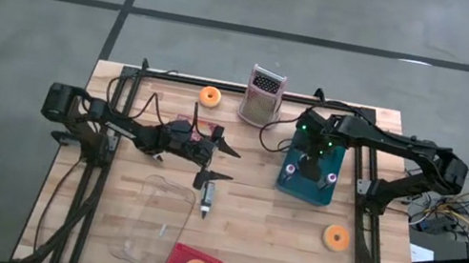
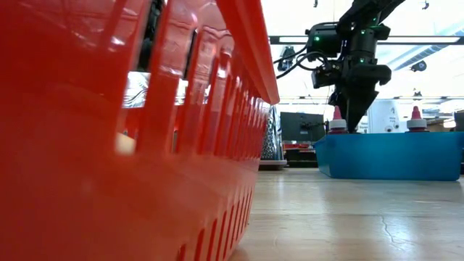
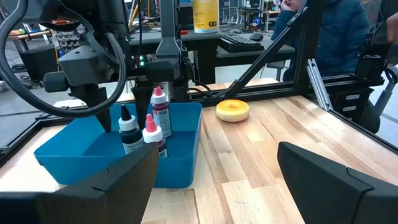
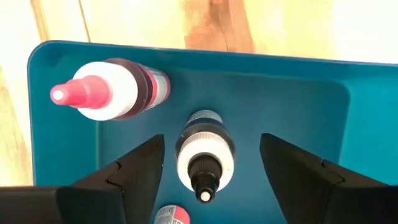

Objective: Pick & Place Food Item
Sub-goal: Put the bottom orange donut into the red bin

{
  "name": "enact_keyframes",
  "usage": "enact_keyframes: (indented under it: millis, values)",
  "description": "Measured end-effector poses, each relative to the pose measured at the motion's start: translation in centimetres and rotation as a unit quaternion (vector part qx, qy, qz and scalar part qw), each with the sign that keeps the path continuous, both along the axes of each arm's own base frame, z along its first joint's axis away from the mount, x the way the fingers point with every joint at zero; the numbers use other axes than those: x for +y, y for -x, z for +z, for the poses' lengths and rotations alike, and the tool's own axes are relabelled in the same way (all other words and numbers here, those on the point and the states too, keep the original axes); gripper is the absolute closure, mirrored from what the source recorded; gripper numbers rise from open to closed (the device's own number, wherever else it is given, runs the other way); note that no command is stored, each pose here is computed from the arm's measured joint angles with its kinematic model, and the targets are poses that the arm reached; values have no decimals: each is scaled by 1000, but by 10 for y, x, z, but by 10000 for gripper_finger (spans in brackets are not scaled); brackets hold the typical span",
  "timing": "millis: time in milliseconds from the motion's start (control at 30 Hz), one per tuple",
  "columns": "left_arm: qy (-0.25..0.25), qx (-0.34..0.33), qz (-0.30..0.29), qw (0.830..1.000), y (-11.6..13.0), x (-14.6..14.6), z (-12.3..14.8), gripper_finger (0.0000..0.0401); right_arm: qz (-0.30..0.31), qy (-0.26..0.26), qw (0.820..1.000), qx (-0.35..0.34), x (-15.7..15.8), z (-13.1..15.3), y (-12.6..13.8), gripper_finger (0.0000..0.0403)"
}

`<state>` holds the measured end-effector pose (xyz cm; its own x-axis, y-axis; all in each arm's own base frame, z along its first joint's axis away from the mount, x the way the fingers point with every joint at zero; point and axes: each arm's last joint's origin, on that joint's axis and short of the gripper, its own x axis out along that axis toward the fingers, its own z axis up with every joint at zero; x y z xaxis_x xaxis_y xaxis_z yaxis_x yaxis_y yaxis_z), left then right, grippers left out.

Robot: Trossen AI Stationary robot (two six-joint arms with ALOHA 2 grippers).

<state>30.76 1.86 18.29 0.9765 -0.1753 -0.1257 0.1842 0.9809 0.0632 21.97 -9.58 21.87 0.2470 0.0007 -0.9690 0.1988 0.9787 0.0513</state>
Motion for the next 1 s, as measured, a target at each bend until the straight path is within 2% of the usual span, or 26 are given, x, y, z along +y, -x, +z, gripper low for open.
enact_keyframes:
  millis: [333,433,700,1000]
  values:
    - [0,0,0,1000,0,0,0,69,-8,28,999,-20,-3,19,-4,147]
    - [0,0,0,1000,0,0,0,69,-13,43,999,-7,-4,24,-4,147]
    - [0,4,-5,1000,1,-1,-2,69,-24,76,997,-23,-5,49,-10,156]
    - [2,11,-16,1000,3,-1,-4,69,26,89,993,-71,29,74,-30,168]
